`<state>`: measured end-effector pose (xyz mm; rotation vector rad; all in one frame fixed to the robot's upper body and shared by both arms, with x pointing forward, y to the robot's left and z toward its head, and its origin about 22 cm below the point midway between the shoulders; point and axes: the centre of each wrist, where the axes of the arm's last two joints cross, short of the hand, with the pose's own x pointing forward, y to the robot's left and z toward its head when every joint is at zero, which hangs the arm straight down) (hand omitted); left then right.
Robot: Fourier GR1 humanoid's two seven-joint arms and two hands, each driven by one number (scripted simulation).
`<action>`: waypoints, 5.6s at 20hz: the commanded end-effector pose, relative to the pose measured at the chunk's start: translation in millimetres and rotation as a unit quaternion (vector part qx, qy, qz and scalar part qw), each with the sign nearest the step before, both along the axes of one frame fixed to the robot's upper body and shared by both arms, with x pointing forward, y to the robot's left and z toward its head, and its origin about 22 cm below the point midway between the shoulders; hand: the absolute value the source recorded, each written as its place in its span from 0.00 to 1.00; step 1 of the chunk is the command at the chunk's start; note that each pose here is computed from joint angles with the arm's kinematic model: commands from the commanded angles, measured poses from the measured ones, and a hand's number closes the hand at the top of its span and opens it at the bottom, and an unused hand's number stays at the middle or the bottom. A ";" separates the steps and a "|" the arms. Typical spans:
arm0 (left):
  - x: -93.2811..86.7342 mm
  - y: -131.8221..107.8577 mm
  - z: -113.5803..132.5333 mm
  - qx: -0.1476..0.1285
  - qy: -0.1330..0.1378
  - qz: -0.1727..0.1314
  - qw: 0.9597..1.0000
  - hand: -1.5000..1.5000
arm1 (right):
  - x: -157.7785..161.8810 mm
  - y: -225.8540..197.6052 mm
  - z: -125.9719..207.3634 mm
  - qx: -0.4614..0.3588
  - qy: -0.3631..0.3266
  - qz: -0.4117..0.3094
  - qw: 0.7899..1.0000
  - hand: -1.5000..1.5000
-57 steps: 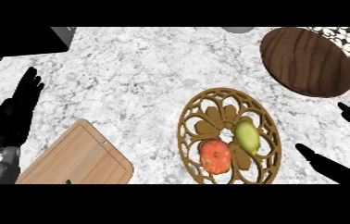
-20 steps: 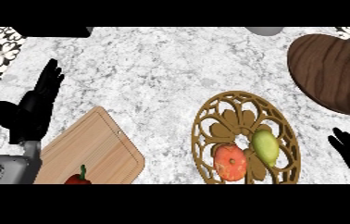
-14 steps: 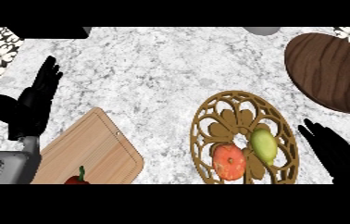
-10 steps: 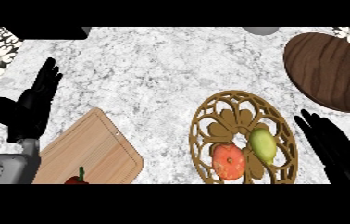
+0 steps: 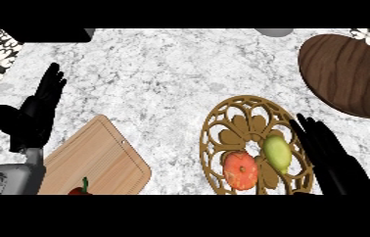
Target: Pick the lemon from the placemat and place it in the bowl
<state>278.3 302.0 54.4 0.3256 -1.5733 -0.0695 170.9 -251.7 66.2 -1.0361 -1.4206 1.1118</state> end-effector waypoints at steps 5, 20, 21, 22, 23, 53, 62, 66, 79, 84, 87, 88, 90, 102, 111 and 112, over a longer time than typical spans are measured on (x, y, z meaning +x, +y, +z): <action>1.1 11.5 2.3 0.004 0.008 -0.004 1.000 0.50 | 2.0 3.3 -38.4 -0.001 0.028 -0.008 1.000 0.00; 10.4 -0.9 0.0 -0.006 0.002 0.002 1.000 0.50 | 51.6 19.3 -61.1 0.013 0.068 0.000 0.998 1.00; -0.7 11.9 3.6 0.003 0.000 0.006 1.000 0.50 | 50.4 32.8 -40.8 0.022 0.052 0.009 0.998 1.00; -6.8 2.1 3.0 0.004 0.003 -0.004 1.000 0.50 | 59.5 16.3 -40.8 -0.004 0.037 0.025 0.999 1.00; -13.0 12.0 -6.8 0.002 0.005 0.001 1.000 0.50 | 38.9 32.4 -59.1 -0.008 0.046 0.038 0.998 1.00; 15.5 -11.3 10.5 -0.006 -0.004 -0.022 1.000 0.50 | 236.2 67.7 114.3 0.006 -0.075 -0.397 0.915 1.00; -7.1 14.4 11.6 0.001 0.003 -0.016 1.000 0.50 | 248.4 38.7 174.5 0.063 -0.139 -0.439 0.885 1.00; 2.3 -12.5 10.7 -0.006 -0.002 -0.005 1.000 0.50 | 253.5 2.7 174.5 0.077 -0.147 -0.444 0.881 1.00; 0.6 -5.9 -8.8 0.000 0.000 -0.011 1.000 0.50 | 250.4 -120.2 92.0 0.125 -0.148 -0.444 0.875 1.00; 8.1 -8.2 -4.0 0.003 -0.001 -0.015 1.000 0.50 | 244.7 -156.4 90.2 0.137 -0.147 -0.447 0.872 1.00; 5.3 -5.2 6.8 0.004 -0.007 -0.028 1.000 0.50 | 230.5 -175.4 56.6 0.044 -0.008 -0.511 0.858 1.00; 3.8 -6.9 5.9 0.005 -0.007 -0.013 1.000 0.50 | 229.8 -183.9 66.7 0.083 0.008 -0.531 0.843 1.00; 5.3 -3.5 3.9 -0.002 -0.007 -0.016 1.000 0.50 | 225.2 -196.7 72.7 0.145 0.014 -0.528 0.837 1.00; 10.5 -2.2 5.6 0.000 0.000 0.000 1.000 0.50 | 210.9 -213.1 61.6 0.369 -0.165 -0.435 0.805 0.00; -10.0 5.4 25.1 -0.004 0.000 -0.003 1.000 0.50 | 143.5 -273.8 37.9 0.491 -0.245 -0.410 0.728 0.00; -3.9 15.8 1.3 -0.001 0.000 0.010 1.000 0.50 | 125.6 -282.0 23.7 0.486 -0.239 -0.416 0.731 0.00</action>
